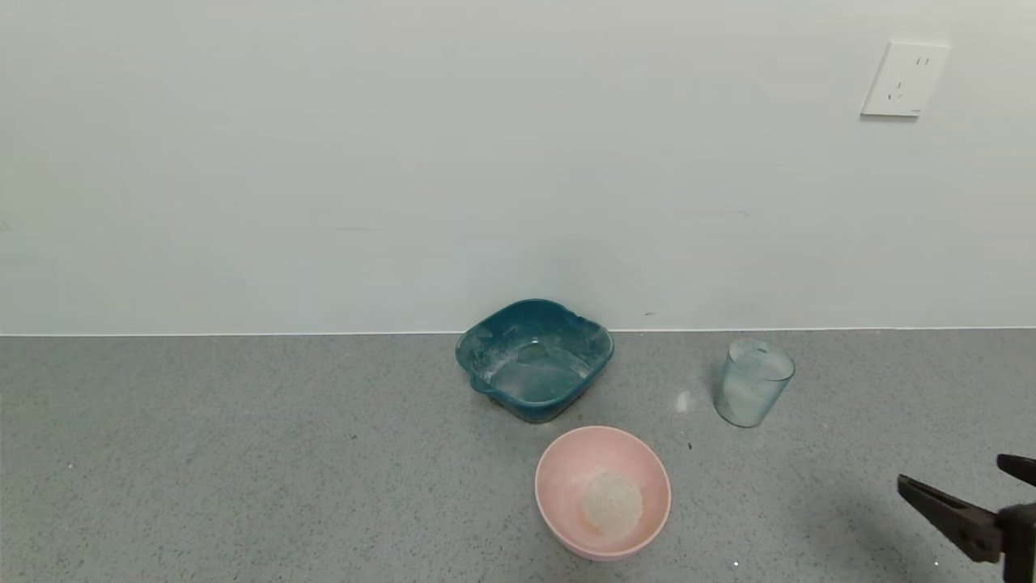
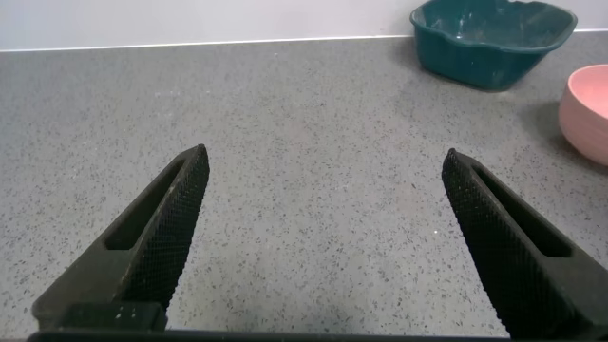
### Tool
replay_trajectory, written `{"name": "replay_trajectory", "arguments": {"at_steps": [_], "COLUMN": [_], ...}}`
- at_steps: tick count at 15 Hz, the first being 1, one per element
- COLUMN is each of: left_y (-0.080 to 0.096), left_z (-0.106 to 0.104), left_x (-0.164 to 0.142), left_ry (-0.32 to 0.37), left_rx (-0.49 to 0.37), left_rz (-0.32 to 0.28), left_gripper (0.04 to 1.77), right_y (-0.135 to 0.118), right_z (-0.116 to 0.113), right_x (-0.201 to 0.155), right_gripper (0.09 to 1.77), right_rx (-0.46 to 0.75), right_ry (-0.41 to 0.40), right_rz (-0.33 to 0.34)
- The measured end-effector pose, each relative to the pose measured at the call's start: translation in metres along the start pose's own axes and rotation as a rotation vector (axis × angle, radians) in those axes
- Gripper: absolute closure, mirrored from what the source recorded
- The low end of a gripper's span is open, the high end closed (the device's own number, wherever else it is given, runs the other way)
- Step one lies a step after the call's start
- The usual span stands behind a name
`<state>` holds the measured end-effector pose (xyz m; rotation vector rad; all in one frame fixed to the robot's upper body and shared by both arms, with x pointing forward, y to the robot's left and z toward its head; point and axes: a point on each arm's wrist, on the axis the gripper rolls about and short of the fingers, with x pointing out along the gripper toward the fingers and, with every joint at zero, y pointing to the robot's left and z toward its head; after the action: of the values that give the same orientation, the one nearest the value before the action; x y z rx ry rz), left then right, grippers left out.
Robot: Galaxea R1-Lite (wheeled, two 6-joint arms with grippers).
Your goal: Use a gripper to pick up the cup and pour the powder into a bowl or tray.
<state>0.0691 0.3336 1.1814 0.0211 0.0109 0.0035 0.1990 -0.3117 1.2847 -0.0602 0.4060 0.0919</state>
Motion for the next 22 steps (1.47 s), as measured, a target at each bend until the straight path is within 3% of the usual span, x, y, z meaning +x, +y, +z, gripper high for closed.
{"name": "replay_trajectory", "arguments": {"at_steps": [4, 9, 12, 18, 22], "left_y": [0.0, 0.0, 0.0, 0.0, 0.0], "left_z": [0.0, 0.0, 0.0, 0.0, 0.0], "left_x": [0.0, 0.0, 0.0, 0.0, 0.0], "left_ry": [0.0, 0.0, 0.0, 0.0, 0.0], "left_rx": [0.0, 0.0, 0.0, 0.0, 0.0], "left_rz": [0.0, 0.0, 0.0, 0.0, 0.0], "left_gripper": [0.05, 0.05, 0.05, 0.05, 0.05], "right_y": [-0.011, -0.02, -0.018, -0.013, -0.01], "right_z": [-0.01, -0.021, -0.032, -0.07, -0.1], "right_x": [-0.056, -0.1, -0.117, -0.137, -0.128], "right_gripper": [0.16, 0.16, 0.16, 0.16, 0.16], "right_rx": [0.04, 0.102, 0.124, 0.127, 0.121], "right_ry": [-0.133, -0.255, -0.33, -0.449, -0.483], "right_rz": [-0.03, -0.219, -0.279, -0.244, -0.217]}}
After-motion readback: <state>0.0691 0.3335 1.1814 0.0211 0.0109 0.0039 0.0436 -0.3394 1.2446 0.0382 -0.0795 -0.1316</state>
